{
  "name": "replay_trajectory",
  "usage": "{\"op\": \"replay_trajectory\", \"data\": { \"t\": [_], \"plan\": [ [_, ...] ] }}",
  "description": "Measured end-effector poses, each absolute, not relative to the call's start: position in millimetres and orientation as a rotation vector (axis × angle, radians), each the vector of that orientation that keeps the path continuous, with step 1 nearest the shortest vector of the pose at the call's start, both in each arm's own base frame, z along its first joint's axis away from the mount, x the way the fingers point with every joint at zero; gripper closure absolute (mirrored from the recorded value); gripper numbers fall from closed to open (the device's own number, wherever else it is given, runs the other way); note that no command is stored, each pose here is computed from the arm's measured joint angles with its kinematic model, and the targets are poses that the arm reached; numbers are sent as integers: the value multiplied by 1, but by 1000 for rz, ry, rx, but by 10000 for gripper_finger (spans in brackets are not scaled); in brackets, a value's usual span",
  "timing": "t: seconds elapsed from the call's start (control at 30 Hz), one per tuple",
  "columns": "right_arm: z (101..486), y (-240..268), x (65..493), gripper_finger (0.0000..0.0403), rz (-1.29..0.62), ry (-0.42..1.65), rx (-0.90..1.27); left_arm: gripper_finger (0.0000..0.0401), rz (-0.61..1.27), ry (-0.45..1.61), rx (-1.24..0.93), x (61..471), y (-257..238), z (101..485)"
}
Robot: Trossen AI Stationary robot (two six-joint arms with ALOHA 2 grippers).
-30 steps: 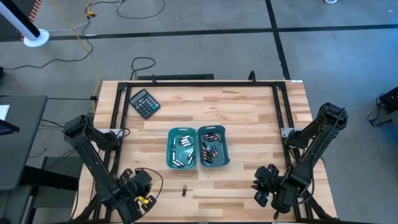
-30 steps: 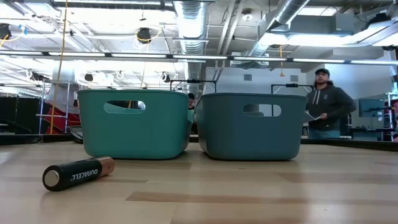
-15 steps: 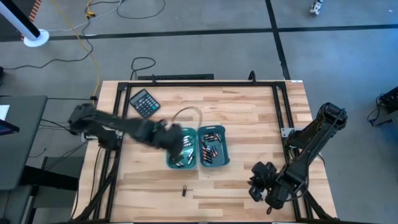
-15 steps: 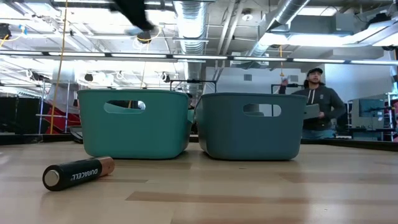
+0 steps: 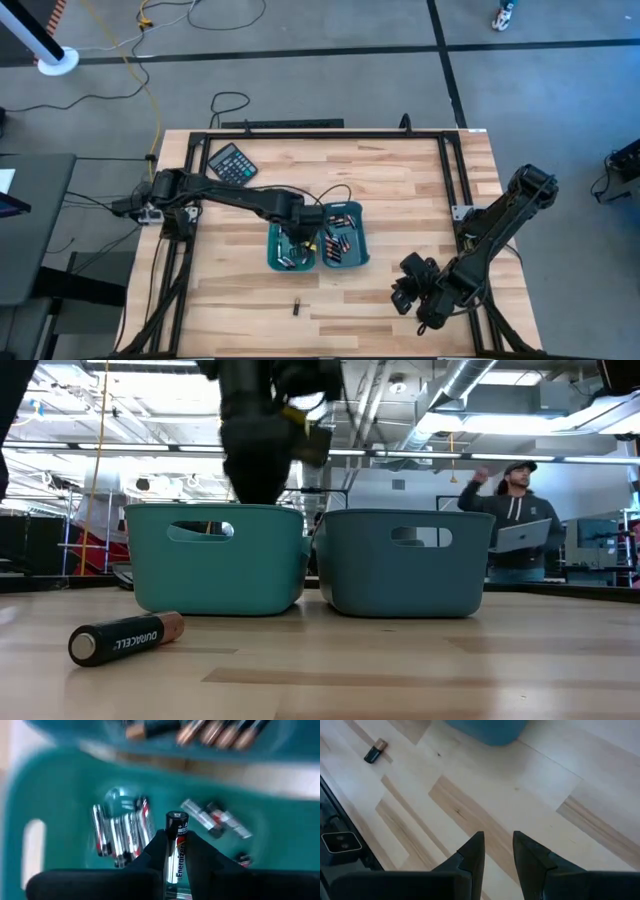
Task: Sort batteries
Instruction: Put the silver battery into the green bin
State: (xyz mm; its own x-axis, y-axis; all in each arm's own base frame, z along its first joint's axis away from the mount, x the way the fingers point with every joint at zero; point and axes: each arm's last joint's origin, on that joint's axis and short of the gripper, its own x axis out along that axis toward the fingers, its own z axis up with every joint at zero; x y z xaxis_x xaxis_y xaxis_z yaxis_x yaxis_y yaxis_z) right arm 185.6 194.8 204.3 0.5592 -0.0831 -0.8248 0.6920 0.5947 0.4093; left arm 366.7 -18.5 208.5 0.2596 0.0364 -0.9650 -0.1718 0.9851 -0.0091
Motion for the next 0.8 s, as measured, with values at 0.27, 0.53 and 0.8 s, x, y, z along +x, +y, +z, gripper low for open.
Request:
{"op": "replay_trajectory", "data": {
  "t": [0.27, 0.53, 0.8],
  "plan": [
    [204, 191, 190, 285, -545, 852, 833, 366, 71, 1309, -251, 353, -9, 163],
    [204, 186, 194, 285, -566, 843, 845, 336, 79, 1308, -202, 352, -8, 161],
    [204, 186, 194, 285, -566, 843, 845, 273, 73, 1308, -186, 352, -7, 161]
  ]
}}
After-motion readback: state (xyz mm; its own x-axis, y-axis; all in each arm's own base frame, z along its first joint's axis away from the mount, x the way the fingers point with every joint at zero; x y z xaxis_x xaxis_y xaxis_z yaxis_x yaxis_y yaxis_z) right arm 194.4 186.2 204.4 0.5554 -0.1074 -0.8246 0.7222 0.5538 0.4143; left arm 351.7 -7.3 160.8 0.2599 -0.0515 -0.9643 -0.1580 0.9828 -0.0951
